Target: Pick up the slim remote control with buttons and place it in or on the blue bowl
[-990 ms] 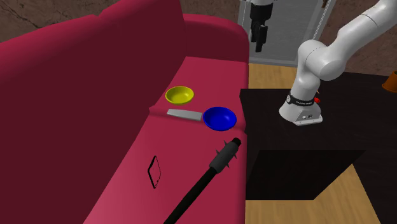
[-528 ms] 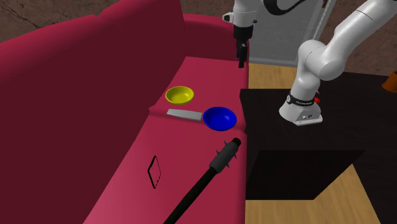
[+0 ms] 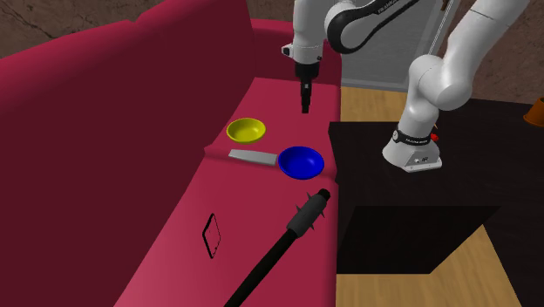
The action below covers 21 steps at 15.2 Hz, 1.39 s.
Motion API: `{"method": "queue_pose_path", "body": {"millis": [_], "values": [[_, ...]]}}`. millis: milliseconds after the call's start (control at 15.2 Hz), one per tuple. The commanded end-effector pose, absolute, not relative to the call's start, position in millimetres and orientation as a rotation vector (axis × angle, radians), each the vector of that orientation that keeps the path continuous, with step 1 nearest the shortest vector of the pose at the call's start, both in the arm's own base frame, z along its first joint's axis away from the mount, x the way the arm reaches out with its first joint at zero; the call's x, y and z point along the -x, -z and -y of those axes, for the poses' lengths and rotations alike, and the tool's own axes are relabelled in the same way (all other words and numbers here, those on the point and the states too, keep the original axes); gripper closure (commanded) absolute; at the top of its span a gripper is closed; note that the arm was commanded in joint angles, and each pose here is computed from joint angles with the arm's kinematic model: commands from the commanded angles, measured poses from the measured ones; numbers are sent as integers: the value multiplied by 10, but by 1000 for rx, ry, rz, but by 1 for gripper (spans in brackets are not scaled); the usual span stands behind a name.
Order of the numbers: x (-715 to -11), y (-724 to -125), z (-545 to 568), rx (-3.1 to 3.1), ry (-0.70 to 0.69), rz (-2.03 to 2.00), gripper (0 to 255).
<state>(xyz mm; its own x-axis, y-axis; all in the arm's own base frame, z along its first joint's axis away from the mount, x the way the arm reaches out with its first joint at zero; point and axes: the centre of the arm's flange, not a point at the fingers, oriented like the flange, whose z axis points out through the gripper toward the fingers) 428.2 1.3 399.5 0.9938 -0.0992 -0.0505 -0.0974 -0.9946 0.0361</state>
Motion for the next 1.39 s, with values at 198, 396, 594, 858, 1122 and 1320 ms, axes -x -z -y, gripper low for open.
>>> {"method": "queue_pose_path", "body": {"millis": [198,396,594,858,1122,1320], "values": [[-4663,-3470,63,-3107,63,193,0],[-4909,-3170,105,-3108,53,216,0],[-5156,-2872,150,-3110,44,240,0],[-5488,-2477,215,-3112,31,271,0],[-5822,-2085,285,-3113,18,302,0],[-6074,-1792,341,-3114,8,326,0]]}}
